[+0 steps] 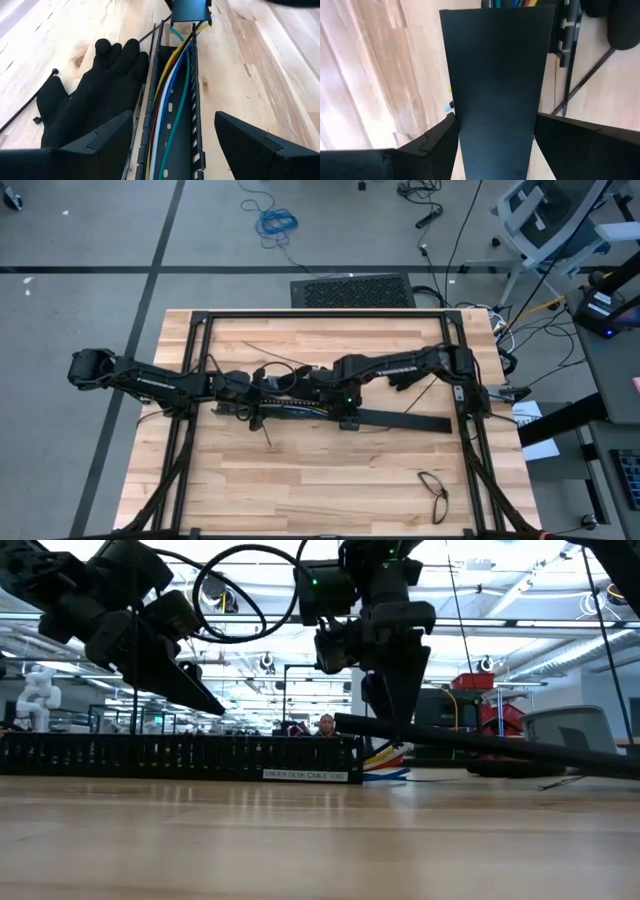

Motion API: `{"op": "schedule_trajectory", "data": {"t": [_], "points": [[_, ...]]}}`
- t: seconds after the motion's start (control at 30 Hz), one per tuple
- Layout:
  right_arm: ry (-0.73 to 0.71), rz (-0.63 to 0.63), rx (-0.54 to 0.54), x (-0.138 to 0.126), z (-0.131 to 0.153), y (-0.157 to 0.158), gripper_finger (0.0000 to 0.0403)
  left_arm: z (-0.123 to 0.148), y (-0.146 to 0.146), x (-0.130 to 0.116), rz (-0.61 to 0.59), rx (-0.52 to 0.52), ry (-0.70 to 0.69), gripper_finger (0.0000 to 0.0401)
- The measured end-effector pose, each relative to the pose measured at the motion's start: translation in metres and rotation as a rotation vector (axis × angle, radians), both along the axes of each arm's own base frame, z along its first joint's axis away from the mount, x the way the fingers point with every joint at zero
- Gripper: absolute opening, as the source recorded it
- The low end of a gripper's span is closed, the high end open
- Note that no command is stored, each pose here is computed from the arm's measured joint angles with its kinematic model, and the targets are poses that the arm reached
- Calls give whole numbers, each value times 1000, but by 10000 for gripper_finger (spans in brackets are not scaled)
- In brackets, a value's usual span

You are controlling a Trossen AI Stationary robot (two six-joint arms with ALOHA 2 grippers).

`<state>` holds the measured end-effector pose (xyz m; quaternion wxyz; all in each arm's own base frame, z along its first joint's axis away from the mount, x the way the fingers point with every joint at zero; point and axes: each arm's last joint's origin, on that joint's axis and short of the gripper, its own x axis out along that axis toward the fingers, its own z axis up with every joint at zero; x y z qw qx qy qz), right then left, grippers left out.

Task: Ziptie cables
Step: Close the cable duct

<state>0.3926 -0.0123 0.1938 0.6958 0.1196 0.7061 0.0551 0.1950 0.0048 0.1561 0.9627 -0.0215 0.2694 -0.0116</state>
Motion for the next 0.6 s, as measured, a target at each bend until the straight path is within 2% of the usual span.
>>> {"op": "schedule_trajectory", "data": {"t": [0.3,0.6], "points": [[-12,0,-111,2,-1,-5,231,0,0,0,-1,0,-3,277],[-13,14,-70,1,-2,-4,231,1,0,0,-1,0,-8,277]]}}
